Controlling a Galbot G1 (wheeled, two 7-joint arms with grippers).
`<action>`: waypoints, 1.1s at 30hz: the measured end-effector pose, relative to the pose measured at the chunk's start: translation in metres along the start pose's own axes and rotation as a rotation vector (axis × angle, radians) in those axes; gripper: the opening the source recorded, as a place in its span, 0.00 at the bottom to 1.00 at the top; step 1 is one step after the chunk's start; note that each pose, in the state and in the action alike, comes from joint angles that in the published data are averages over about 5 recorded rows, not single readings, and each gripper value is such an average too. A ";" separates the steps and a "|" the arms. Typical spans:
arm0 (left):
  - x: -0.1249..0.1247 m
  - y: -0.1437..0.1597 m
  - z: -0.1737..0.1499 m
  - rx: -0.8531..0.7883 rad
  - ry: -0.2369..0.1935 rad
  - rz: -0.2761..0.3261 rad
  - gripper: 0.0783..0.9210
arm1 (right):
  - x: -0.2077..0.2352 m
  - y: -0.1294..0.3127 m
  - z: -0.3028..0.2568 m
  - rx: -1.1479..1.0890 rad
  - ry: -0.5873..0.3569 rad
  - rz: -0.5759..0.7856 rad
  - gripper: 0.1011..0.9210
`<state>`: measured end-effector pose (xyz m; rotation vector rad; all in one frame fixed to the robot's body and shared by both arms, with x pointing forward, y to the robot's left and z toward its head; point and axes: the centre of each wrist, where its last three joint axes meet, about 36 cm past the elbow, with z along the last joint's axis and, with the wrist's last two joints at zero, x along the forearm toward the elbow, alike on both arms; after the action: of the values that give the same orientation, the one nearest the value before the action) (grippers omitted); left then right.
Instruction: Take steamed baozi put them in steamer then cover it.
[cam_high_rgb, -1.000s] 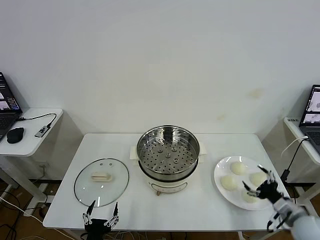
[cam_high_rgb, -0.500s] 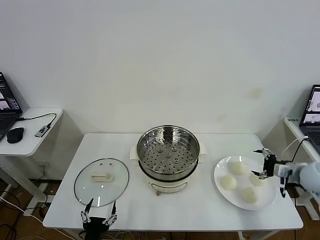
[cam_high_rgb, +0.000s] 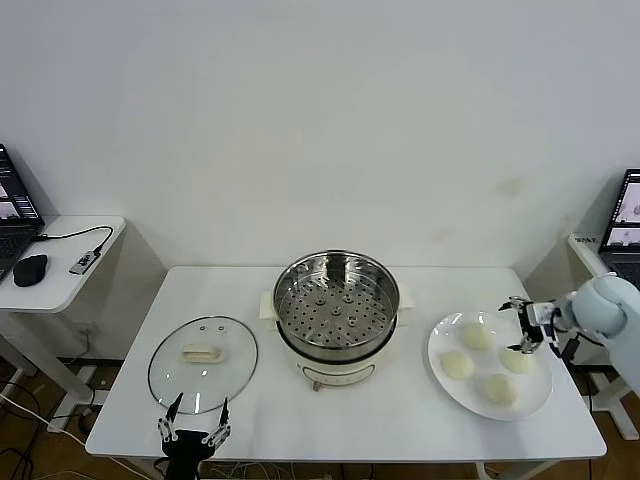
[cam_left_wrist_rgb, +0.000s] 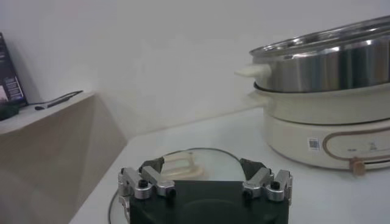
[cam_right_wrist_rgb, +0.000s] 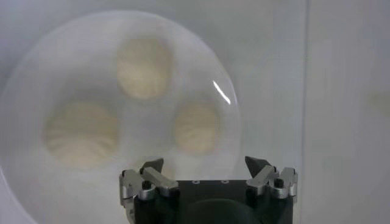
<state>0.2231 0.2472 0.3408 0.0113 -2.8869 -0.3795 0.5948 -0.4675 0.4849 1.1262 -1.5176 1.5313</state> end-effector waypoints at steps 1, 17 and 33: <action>0.000 0.000 0.000 -0.003 0.000 0.000 0.88 | -0.004 -0.002 -0.002 0.000 0.000 -0.008 0.88; 0.002 0.005 0.001 -0.029 0.001 -0.003 0.88 | -0.049 -0.026 -0.032 0.006 0.017 -0.089 0.84; 0.001 0.005 0.001 -0.030 -0.004 -0.007 0.88 | -0.057 -0.028 -0.037 -0.001 0.048 -0.122 0.59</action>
<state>0.2221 0.2524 0.3415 0.0155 -2.8860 -0.4246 0.6379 -0.4227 0.4458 1.1513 -1.3919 1.4650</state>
